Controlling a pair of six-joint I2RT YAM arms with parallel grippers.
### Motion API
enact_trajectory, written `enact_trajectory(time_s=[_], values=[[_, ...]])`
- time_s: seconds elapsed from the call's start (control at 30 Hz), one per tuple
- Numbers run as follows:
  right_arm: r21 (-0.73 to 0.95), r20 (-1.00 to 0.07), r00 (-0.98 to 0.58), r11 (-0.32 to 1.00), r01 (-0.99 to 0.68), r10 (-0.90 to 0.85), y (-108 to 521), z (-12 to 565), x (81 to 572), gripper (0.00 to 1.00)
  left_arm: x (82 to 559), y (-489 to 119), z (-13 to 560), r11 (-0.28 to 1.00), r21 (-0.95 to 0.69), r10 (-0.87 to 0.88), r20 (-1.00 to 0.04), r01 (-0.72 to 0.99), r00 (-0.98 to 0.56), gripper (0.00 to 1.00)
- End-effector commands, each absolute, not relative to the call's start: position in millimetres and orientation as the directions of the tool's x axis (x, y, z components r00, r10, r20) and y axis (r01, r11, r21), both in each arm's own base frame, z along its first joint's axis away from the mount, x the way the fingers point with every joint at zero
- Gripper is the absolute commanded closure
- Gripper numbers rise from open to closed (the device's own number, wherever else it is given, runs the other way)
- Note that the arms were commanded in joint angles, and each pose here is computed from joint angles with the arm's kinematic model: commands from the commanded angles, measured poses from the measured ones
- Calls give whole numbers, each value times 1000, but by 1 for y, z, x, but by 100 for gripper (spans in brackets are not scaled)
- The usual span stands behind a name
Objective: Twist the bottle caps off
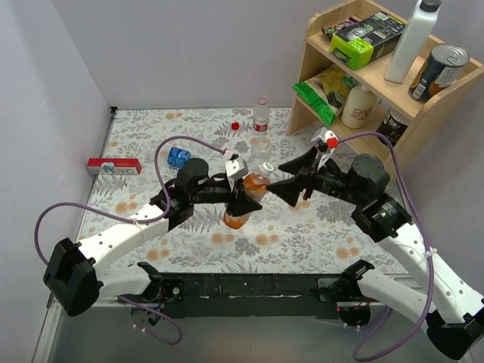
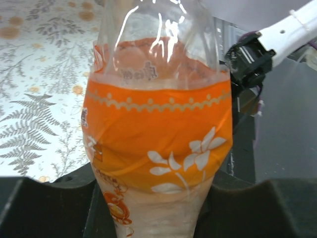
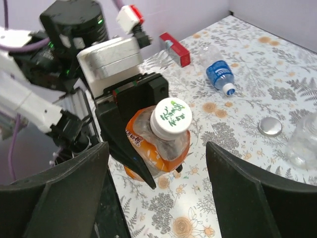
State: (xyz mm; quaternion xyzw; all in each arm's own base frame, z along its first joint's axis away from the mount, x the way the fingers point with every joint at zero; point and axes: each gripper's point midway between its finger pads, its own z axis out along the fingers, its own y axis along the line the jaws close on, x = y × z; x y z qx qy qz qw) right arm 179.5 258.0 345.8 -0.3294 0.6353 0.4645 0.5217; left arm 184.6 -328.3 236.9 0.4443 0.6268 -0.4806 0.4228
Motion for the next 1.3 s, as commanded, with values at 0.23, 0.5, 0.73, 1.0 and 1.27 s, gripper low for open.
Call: enact_trajectory(time_s=[0.23,0.5,0.73,1.0,1.27], values=[[511,-857,-370,506,-695,358,242,383,205,22,218,-322,236,423,-118,145,-970,899,-196,69],[493,-870,-357,615,-616,340,263,377,222,26,230,-319,227,506,-136,148,-959,852,-241,68],[469,-882,-333,691,-550,333,265,368,236,27,230,-322,223,513,-150,152,-953,845,-262,69],[455,-890,-300,715,-530,344,265,366,246,43,225,-327,219,495,-160,165,-948,854,-272,70],[448,-890,-332,732,-514,312,271,355,251,44,225,-326,220,499,-152,165,-950,853,-266,70]])
